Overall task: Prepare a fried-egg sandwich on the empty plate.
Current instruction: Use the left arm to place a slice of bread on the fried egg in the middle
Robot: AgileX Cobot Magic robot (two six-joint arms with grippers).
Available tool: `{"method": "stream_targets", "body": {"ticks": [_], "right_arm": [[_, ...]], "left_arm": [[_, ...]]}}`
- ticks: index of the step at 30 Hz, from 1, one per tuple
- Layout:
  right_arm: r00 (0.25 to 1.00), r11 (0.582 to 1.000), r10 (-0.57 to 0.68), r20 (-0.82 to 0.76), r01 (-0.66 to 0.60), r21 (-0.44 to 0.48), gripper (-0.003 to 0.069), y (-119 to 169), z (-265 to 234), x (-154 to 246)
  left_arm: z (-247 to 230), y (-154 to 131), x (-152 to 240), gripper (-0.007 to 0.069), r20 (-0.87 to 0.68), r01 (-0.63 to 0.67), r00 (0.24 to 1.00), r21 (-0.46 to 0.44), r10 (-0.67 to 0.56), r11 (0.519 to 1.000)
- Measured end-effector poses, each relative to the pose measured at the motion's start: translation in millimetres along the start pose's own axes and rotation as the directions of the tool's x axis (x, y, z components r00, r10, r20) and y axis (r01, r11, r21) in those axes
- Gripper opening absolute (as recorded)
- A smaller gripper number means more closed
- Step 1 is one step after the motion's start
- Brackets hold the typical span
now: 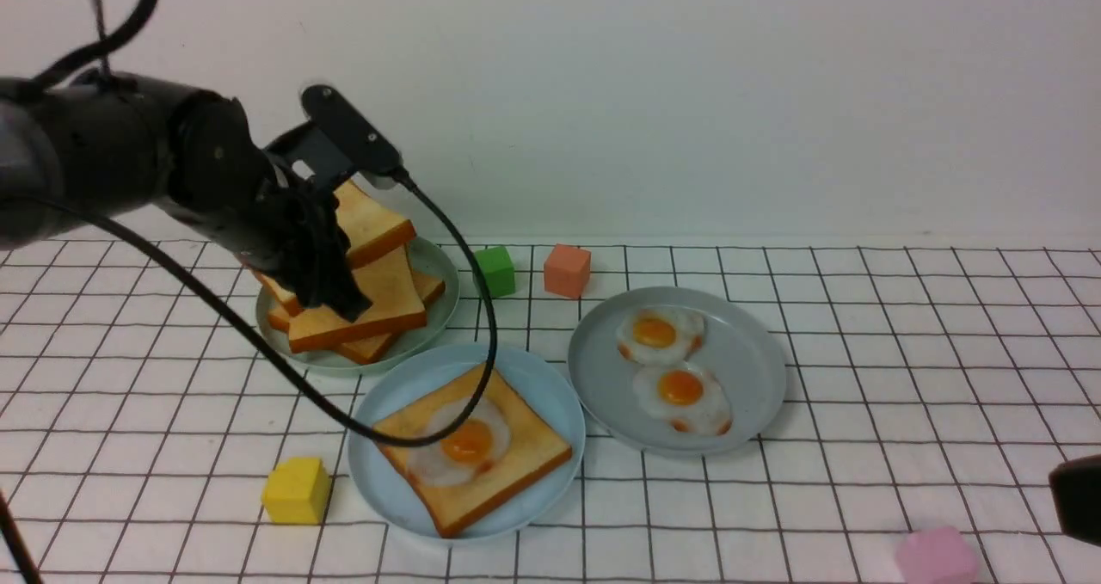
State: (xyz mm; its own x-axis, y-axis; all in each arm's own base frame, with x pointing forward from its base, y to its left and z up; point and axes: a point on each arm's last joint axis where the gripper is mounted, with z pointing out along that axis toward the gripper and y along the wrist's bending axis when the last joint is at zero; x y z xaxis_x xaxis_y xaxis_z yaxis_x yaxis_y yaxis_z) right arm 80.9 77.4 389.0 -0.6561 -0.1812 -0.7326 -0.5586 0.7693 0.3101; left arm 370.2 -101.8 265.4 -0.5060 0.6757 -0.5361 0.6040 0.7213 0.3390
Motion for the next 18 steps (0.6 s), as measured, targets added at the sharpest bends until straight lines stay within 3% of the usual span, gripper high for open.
{"method": "stream_targets", "body": {"ticks": [4, 5, 9, 12, 18], "right_arm": [[1.0, 1.0, -0.006, -0.012, 0.006, 0.012, 0.0022, -1, 0, 1], [1.0, 1.0, -0.008, -0.018, 0.008, 0.015, 0.0022, -1, 0, 2], [1.0, 1.0, -0.009, -0.022, 0.01, 0.018, 0.0022, -2, 0, 2], [1.0, 1.0, -0.01, -0.024, 0.011, 0.02, 0.0022, -2, 0, 2], [0.999, 1.0, -0.011, -0.035, 0.011, 0.021, 0.0024, -2, 0, 3]], "left_arm": [[-21, -38, -13, 0.0008, -0.002, -0.002, 1.0, 0.096, 0.002, 0.995], [-22, -65, -15, 0.0008, -0.03, -0.008, 0.999, 0.157, 0.013, 0.988], [-9, -111, -10, 0.0008, -0.109, -0.04, 0.992, 0.234, 0.067, 0.971], [5, -127, -7, 0.0008, -0.151, -0.082, 0.981, 0.233, 0.119, 0.969], [24, -133, -3, 0.0008, -0.175, -0.081, 0.977, 0.214, 0.12, 0.973]]}}
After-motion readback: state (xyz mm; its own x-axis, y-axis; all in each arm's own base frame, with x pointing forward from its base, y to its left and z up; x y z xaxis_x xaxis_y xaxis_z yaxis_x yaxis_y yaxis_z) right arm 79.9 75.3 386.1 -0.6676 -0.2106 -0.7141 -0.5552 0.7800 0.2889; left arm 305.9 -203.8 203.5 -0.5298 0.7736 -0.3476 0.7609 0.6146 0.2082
